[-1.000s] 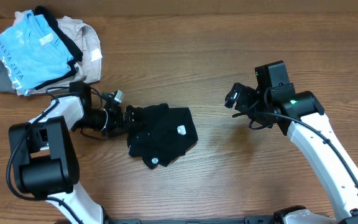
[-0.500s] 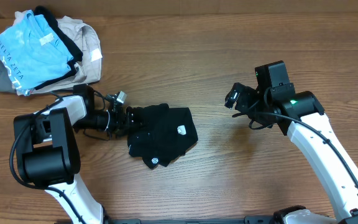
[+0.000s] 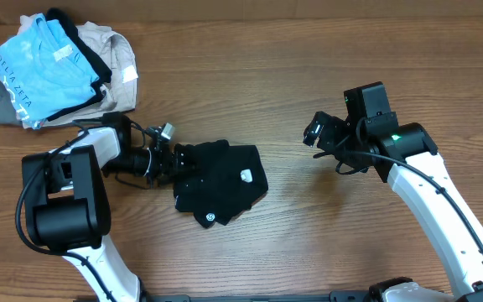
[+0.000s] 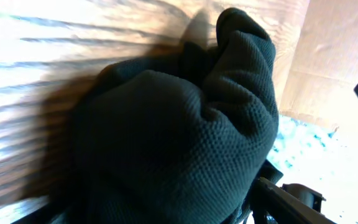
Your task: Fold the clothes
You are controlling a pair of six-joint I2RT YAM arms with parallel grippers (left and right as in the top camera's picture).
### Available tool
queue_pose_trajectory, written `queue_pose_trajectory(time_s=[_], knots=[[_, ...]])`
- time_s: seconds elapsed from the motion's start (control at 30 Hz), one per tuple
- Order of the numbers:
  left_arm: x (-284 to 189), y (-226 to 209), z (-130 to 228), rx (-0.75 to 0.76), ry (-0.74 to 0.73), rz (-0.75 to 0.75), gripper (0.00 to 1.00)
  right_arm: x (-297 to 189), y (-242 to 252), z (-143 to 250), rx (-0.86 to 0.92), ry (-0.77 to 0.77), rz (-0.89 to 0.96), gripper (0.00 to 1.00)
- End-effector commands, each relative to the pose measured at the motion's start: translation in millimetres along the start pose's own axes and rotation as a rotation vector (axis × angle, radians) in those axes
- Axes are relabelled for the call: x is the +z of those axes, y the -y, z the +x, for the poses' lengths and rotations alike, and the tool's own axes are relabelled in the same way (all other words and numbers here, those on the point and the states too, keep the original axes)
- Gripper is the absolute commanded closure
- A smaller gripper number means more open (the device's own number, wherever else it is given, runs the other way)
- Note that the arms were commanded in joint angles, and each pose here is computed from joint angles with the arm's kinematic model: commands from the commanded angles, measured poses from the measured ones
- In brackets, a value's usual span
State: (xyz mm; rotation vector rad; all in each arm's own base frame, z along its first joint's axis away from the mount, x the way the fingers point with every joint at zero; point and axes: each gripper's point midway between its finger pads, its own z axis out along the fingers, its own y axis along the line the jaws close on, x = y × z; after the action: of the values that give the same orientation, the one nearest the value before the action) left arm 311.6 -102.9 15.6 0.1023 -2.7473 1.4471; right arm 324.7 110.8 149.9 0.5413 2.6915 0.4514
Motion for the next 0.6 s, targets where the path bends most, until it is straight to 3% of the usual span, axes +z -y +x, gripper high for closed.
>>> queue_pose_trajectory(time_s=[0.0,0.1,0.13,0.3,0.43,0.57], knots=[[23.1,-70.9,47.5,-0.055,-0.195,-0.322,0.23,0.6,0.2,0.0,-0.001,-0.002,-0.003,0.0],[28.3,-69.7,49.9,-0.031,-0.216,-0.342,0.22,0.6,0.2,0.0,-0.001,-0.002,-0.003,0.0],[30.1,-69.3,49.6,-0.021,-0.218,-0.347,0.27,0.6,0.2,0.0,-0.002,-0.002,-0.003,0.0],[37.8,-67.0,45.2,0.023,-0.214,-0.357,0.73,0.6,0.3,0.1,-0.002,-0.002,-0.003,0.0],[40.1,-66.5,41.6,0.042,-0.204,-0.358,0.96,1.6,0.8,0.5,-0.002,-0.002,-0.002,0.0],[40.8,-66.5,31.4,0.038,-0.167,-0.362,0.96,6.0,2.4,1.6,-0.002,0.0,-0.004,0.0]])
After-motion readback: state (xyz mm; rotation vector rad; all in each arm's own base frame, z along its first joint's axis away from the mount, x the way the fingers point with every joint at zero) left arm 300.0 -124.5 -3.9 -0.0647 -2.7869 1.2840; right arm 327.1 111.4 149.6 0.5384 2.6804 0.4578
